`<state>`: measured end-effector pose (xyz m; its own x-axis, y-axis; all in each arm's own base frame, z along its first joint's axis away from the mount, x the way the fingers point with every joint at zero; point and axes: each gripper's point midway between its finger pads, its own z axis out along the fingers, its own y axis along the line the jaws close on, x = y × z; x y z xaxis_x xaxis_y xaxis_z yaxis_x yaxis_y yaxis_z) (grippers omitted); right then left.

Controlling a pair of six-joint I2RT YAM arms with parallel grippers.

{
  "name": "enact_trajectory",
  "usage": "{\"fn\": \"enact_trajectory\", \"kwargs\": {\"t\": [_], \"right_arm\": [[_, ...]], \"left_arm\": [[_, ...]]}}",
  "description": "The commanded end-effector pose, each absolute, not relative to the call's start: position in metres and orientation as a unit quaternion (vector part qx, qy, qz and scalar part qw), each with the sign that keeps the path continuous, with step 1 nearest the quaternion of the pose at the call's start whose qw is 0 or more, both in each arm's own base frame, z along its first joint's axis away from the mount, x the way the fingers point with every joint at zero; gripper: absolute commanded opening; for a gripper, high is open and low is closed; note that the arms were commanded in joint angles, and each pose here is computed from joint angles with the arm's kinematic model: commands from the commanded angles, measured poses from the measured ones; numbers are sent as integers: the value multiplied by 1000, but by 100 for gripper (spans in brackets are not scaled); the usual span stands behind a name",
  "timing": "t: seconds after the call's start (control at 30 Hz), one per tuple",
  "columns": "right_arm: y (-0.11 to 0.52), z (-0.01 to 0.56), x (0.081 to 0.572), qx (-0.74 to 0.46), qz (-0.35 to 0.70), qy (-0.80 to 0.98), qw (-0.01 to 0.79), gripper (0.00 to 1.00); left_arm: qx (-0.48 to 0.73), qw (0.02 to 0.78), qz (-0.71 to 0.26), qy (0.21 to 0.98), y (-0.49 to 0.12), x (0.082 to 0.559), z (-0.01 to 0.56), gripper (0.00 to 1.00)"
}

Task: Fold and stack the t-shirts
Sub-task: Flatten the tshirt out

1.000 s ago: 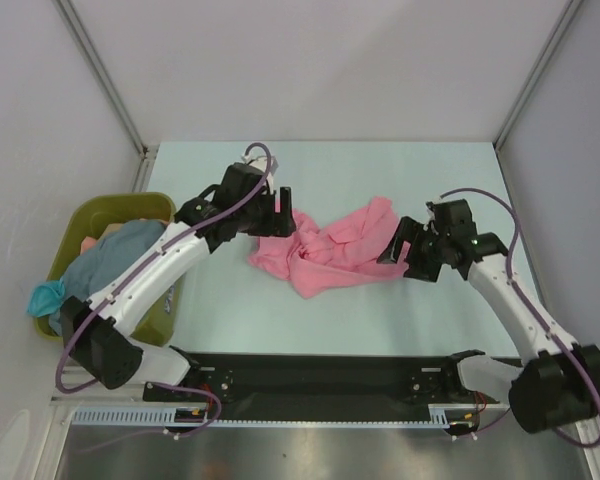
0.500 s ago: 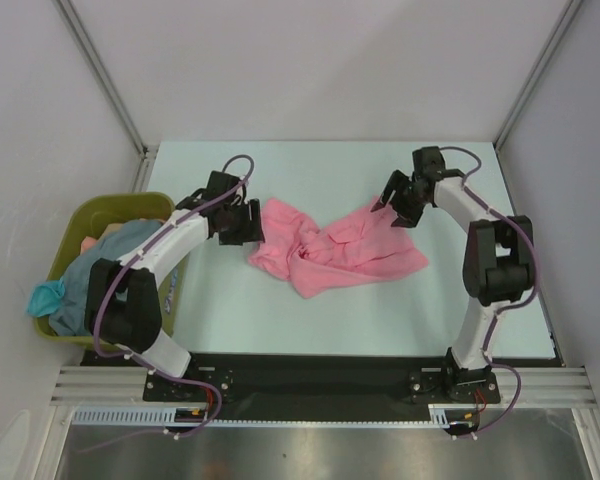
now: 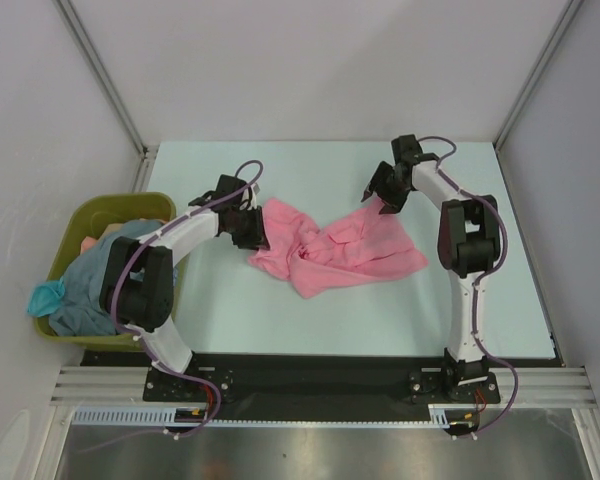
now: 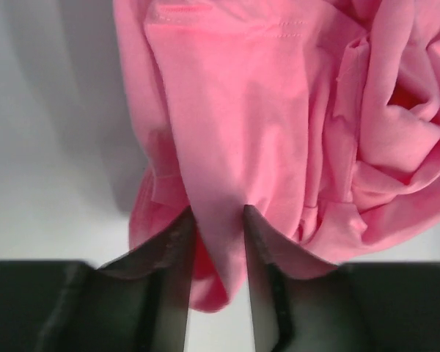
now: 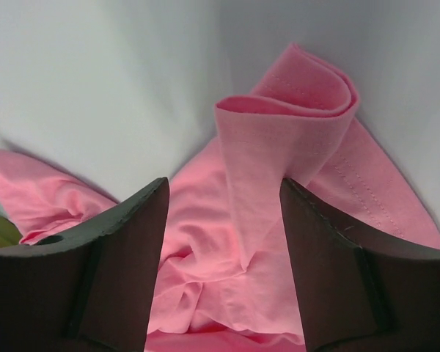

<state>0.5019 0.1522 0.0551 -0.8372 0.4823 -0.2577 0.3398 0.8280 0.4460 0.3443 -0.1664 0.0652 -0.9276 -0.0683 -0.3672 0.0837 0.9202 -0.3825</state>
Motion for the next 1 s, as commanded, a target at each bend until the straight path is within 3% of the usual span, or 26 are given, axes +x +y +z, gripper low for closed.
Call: {"fn": "enact_trajectory", "kwargs": {"t": [0.0, 0.17, 0.23, 0.33, 0.37, 0.6, 0.73, 0.97], "right_arm": [[149, 51, 502, 241, 174, 938, 180, 66], [151, 48, 514, 244, 179, 934, 189, 53], [149, 52, 519, 243, 176, 933, 200, 46], [140, 57, 529, 250, 176, 928, 214, 17], [137, 61, 533, 252, 178, 926, 218, 0], [98, 168, 551, 246, 186, 898, 314, 0], [76, 238, 535, 241, 189, 878, 368, 0], [56, 343, 489, 217, 203, 840, 455, 0]], "left_arm": [[8, 210, -227, 951, -173, 350, 78, 26], [-3, 224, -218, 950, -167, 343, 94, 1], [-13, 232, -209, 950, -161, 338, 100, 1], [-26, 255, -199, 946, -150, 321, 115, 0], [-30, 264, -196, 944, -145, 312, 121, 0], [-108, 312, -143, 933, -102, 259, 139, 0], [-147, 324, -118, 927, -81, 232, 139, 0], [-174, 375, -139, 900, -76, 226, 166, 1]]}}
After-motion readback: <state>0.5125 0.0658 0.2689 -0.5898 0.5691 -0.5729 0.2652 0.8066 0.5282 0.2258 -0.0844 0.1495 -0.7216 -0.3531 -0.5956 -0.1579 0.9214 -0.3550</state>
